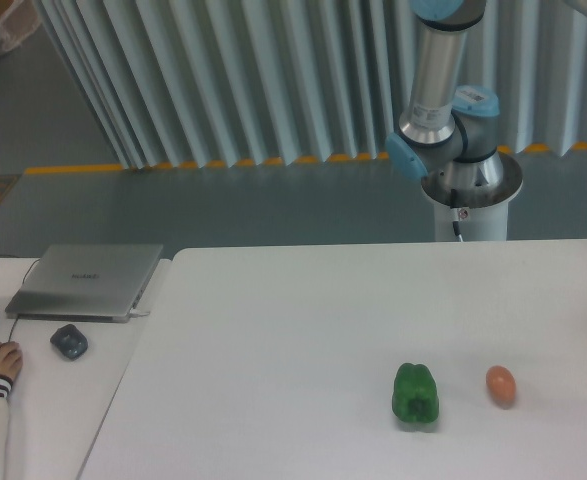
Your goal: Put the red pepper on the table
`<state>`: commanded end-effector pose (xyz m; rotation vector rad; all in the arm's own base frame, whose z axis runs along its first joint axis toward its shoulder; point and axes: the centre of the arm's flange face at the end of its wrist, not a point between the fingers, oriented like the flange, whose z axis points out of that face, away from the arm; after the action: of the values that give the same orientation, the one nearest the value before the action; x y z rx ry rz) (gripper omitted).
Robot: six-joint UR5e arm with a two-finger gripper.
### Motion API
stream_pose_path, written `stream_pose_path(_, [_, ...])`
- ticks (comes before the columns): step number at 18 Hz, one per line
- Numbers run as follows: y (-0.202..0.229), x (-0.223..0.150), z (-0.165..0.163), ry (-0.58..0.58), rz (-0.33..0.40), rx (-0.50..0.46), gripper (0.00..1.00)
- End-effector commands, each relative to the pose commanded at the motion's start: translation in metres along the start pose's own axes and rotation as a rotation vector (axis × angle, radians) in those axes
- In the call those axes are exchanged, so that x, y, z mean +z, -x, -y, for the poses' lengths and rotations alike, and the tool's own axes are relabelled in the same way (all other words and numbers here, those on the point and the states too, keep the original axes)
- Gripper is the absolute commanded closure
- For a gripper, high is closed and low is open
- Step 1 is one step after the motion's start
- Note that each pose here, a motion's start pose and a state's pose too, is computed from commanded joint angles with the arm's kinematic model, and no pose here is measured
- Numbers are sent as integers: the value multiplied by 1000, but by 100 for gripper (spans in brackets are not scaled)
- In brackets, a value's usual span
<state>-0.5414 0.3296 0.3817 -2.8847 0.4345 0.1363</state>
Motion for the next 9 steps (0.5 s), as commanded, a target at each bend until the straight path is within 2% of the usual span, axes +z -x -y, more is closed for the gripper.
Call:
stream_pose_path(6, [18, 13, -19, -15, -14, -238, 0])
stream_pose_path(8, [19, 12, -24, -10, -7, -222, 0])
stream_pose_path(9, [19, 12, -24, -3, -7, -179, 0])
